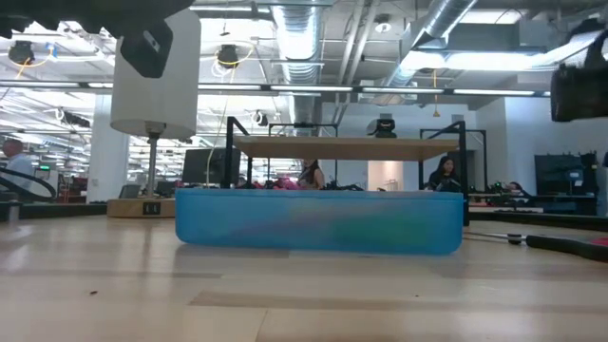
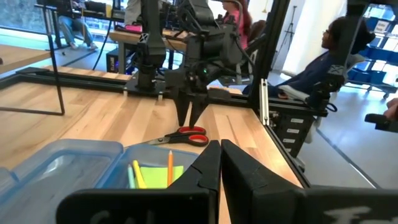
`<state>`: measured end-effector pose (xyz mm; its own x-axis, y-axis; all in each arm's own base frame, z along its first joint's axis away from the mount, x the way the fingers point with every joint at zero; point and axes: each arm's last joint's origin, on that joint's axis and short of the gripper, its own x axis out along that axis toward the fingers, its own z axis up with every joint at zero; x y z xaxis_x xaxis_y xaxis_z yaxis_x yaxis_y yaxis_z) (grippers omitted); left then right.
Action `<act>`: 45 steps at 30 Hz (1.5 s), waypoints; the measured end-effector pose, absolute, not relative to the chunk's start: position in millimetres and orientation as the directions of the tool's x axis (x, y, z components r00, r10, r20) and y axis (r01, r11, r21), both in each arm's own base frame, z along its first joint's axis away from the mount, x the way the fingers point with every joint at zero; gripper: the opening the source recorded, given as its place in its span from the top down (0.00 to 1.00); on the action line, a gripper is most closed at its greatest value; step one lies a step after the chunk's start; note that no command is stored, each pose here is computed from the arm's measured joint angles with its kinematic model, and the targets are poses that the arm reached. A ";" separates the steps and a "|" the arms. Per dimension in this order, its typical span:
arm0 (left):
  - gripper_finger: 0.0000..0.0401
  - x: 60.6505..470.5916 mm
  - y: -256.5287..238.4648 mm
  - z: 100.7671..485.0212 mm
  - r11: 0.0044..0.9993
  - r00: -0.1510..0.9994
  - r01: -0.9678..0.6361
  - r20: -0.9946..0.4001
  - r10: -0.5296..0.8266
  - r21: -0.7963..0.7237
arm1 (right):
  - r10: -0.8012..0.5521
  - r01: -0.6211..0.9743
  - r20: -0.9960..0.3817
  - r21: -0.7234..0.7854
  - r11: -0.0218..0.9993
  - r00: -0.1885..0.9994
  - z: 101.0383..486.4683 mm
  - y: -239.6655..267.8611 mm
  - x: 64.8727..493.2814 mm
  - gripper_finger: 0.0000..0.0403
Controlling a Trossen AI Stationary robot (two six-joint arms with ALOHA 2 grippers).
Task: Pack school essentials
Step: Put the black scissor into the blue supply box
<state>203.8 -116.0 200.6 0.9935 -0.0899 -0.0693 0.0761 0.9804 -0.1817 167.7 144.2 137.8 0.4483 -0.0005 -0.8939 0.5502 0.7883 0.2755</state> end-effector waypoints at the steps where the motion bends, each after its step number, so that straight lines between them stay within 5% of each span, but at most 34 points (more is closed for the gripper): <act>1: 1.00 203.8 -116.0 200.6 0.980 0.994 0.075 -0.069 -0.089 -0.184 | -0.011 0.554 -0.901 0.257 0.792 0.433 134.9 144.0 167.6 0.63; 11: 1.00 204.0 -116.0 201.1 0.978 0.994 0.074 -0.066 -0.088 -0.193 | -0.070 0.597 -0.941 0.150 0.788 0.330 115.1 140.4 174.7 0.69; 19: 1.00 204.0 -116.0 201.0 0.976 0.994 0.073 -0.066 -0.088 -0.207 | -0.065 0.619 -0.948 0.150 0.771 0.311 122.0 135.3 168.4 0.97; 37: 1.00 204.0 -116.0 200.8 0.976 0.994 0.071 -0.069 -0.087 -0.206 | -0.125 0.671 -0.975 0.030 0.741 0.182 155.7 133.4 142.4 0.99; 45: 1.00 204.0 -116.0 200.8 0.976 0.994 0.071 -0.069 -0.087 -0.206 | -0.154 0.577 -0.922 0.086 0.812 0.355 201.5 149.9 167.4 1.00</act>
